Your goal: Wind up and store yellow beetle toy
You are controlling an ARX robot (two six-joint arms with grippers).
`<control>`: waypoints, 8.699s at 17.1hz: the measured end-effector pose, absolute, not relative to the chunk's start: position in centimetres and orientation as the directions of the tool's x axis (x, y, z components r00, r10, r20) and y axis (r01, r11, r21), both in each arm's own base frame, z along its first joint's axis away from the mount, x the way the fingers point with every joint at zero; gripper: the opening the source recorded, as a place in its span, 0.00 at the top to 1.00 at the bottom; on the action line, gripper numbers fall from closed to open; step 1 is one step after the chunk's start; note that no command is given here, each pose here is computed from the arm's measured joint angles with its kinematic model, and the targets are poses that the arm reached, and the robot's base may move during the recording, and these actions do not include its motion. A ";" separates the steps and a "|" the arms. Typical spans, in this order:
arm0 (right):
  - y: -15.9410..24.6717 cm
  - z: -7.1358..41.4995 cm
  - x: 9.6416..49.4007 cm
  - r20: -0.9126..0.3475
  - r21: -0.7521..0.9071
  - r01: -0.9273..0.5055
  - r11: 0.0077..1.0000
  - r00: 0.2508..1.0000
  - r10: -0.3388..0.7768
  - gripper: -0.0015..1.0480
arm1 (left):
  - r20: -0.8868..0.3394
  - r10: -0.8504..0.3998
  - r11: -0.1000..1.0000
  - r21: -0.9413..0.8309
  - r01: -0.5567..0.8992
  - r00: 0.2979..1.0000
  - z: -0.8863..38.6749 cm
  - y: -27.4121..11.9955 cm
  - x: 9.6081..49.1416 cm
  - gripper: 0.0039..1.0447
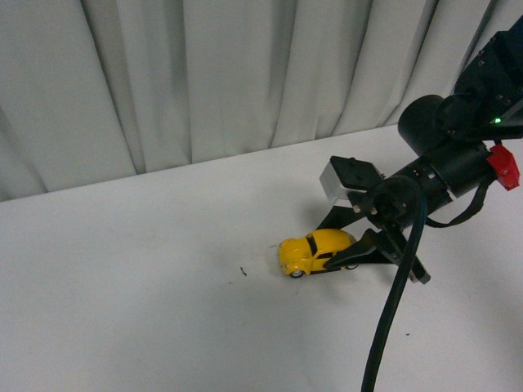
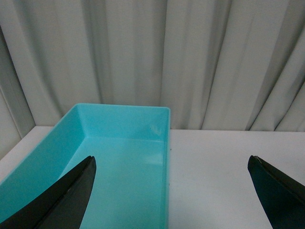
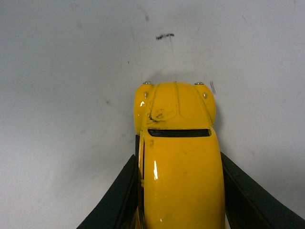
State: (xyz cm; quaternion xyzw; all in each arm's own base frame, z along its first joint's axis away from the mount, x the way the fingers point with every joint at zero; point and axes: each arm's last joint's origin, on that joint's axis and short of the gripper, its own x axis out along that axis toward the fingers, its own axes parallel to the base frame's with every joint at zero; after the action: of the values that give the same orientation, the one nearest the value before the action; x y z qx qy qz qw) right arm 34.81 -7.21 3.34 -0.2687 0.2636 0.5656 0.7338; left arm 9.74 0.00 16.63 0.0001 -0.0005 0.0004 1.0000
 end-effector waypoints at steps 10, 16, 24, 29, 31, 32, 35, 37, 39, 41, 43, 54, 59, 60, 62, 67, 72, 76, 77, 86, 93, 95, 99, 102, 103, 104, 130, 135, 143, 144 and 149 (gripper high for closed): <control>-12.3 2.8 30.5 -0.676 -0.048 -0.941 0.334 0.277 0.683 0.60 | 0.001 0.000 1.000 0.000 0.000 1.000 16.6 0.0 9.7 0.06; -14.4 2.6 29.1 -0.699 -0.016 -0.918 0.396 0.294 0.652 0.32 | 0.001 0.000 1.000 0.000 0.000 1.000 16.6 0.0 9.7 0.06; -14.3 2.6 29.2 -0.695 -0.027 -0.915 0.403 0.307 0.650 0.06 | 0.001 0.000 1.000 0.000 0.000 1.000 16.6 0.0 9.7 0.06; -13.8 2.9 29.9 -0.689 -0.069 -0.922 0.380 0.320 0.650 0.06 | 0.001 0.001 1.000 0.000 -0.001 1.000 16.6 0.0 9.7 0.06; -13.3 3.7 30.8 -0.687 -0.158 -0.923 0.351 0.358 0.632 0.06 | 0.001 0.000 1.000 0.000 0.000 1.000 16.6 0.0 9.7 0.06; -12.8 4.8 31.1 -0.668 -0.207 -0.917 0.340 0.387 0.636 0.06 | 0.001 0.001 1.000 0.000 -0.001 1.000 16.6 0.0 9.7 0.06; -10.7 10.0 31.3 -0.513 -0.400 -0.844 0.357 0.529 0.676 0.06 | 0.001 0.000 1.000 0.000 0.000 1.000 16.6 0.0 9.7 0.06; -10.4 10.7 31.3 -0.478 -0.370 -0.838 0.400 0.541 0.691 0.06 | 0.001 0.001 1.000 0.000 -0.001 1.000 16.6 0.0 9.7 0.06; -10.4 10.0 30.6 -0.497 -0.309 -0.853 0.422 0.523 0.693 0.06 | 0.001 0.000 1.000 0.000 0.000 1.000 16.6 0.0 9.7 0.06; -10.1 8.9 30.9 -0.515 -0.466 -0.749 0.470 0.662 0.544 0.13 | 0.001 0.001 1.000 0.000 -0.001 1.000 16.6 0.0 9.7 0.06; -5.9 6.2 25.8 -0.537 -0.409 -0.466 0.785 0.818 0.206 0.36 | 0.001 0.000 1.000 0.000 0.000 1.000 16.6 0.0 9.7 0.06; 0.0 16.3 14.6 -0.012 -0.018 -0.002 1.000 1.000 0.002 0.98 | 0.001 0.001 1.000 0.000 -0.001 1.000 16.6 0.0 9.7 0.06; 0.0 16.8 13.0 0.006 -0.017 -0.002 1.000 1.000 0.002 0.98 | 0.001 0.001 1.000 0.000 -0.001 1.000 16.6 0.0 9.7 0.06; 0.0 16.9 12.8 0.006 -0.017 -0.002 1.000 1.000 0.002 0.98 | 0.001 0.001 1.000 0.000 -0.001 1.000 16.6 0.0 9.7 0.06; 0.0 17.0 12.3 0.009 -0.017 -0.002 1.000 1.000 0.002 0.98 | 0.001 0.001 1.000 0.000 -0.001 1.000 16.6 0.0 9.7 0.06; 0.0 17.0 11.5 0.012 -0.017 -0.002 1.000 1.000 0.002 0.98 | 0.001 0.001 1.000 0.000 -0.001 1.000 16.6 0.0 9.7 0.06; 0.0 17.0 11.0 0.012 -0.015 -0.002 1.000 1.000 0.002 0.98 | 0.001 0.001 1.000 0.000 -0.001 1.000 16.6 0.0 9.7 0.06; 0.0 16.3 10.0 -0.039 -0.015 -0.001 1.000 0.999 0.001 0.98 | 0.001 0.001 1.000 0.000 -0.001 1.000 16.6 0.0 9.7 0.06; 0.0 16.8 9.7 0.015 -0.015 -0.001 1.000 1.000 0.001 0.98 | 0.000 0.000 1.000 0.000 0.000 1.000 16.6 0.0 9.7 0.06; 0.0 16.7 9.7 0.004 -0.015 0.000 1.000 1.000 0.000 0.60 | 0.001 0.000 1.000 0.000 0.000 1.000 16.6 0.0 9.7 0.06; 0.0 16.7 9.7 0.004 -0.015 0.000 1.000 1.000 0.000 0.07 | -0.077 0.030 0.999 -0.029 -0.032 0.997 16.5 0.0 9.7 0.06; 0.0 16.7 9.7 0.004 -0.015 -0.001 1.000 1.000 0.002 0.06 | -0.381 0.220 0.934 -0.183 -0.306 0.898 18.3 0.1 11.0 0.06; 0.0 16.7 9.7 0.004 -0.014 0.000 1.000 1.000 0.000 0.06 | -0.256 0.257 0.897 -0.295 -0.328 0.932 23.3 0.6 17.2 0.06; 0.0 16.7 9.7 0.004 -0.015 0.001 1.000 1.000 -0.001 0.06 | -0.317 0.224 0.945 -0.163 -0.285 0.922 22.9 1.0 23.0 0.06; 0.0 16.7 9.7 0.003 -0.014 0.000 1.000 1.000 0.000 0.06 | -0.330 0.212 0.958 -0.114 -0.262 0.920 22.9 1.0 24.8 0.06; 0.0 16.7 9.7 0.004 -0.015 0.000 1.000 1.000 0.000 0.06 | -0.339 0.200 0.972 -0.054 -0.231 0.919 23.3 0.8 26.9 0.06; 0.0 16.7 9.7 0.004 -0.015 0.001 1.000 1.000 -0.001 0.06 | -0.885 0.082 -0.046 0.456 0.889 0.459 17.1 -10.9 45.4 0.06; 0.0 16.7 9.7 0.004 -0.015 0.000 1.000 1.000 0.000 0.06 | -0.902 0.110 0.033 0.424 0.905 0.418 14.0 -10.0 46.3 0.06; 0.0 16.7 9.7 0.003 -0.014 0.000 1.000 1.000 0.000 0.06 | -0.919 0.075 0.003 0.389 0.921 0.388 10.5 -10.2 49.0 0.06; 0.0 16.7 9.7 0.004 -0.015 0.000 1.000 1.000 0.000 0.06 | -0.922 0.078 0.007 0.381 0.924 0.380 10.0 -10.0 49.1 0.12; 0.0 16.7 9.7 0.004 -0.015 0.000 1.000 1.000 0.000 0.06 | -0.923 0.103 0.062 0.379 0.923 0.372 9.2 -9.1 49.3 0.59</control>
State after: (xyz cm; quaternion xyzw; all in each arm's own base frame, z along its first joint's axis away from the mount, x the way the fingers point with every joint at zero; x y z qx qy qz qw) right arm 9.72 0.00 16.66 -0.0073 -0.0018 -0.0002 1.0000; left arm 49.29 -9.10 9.20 0.5877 0.4364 -0.3518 0.5834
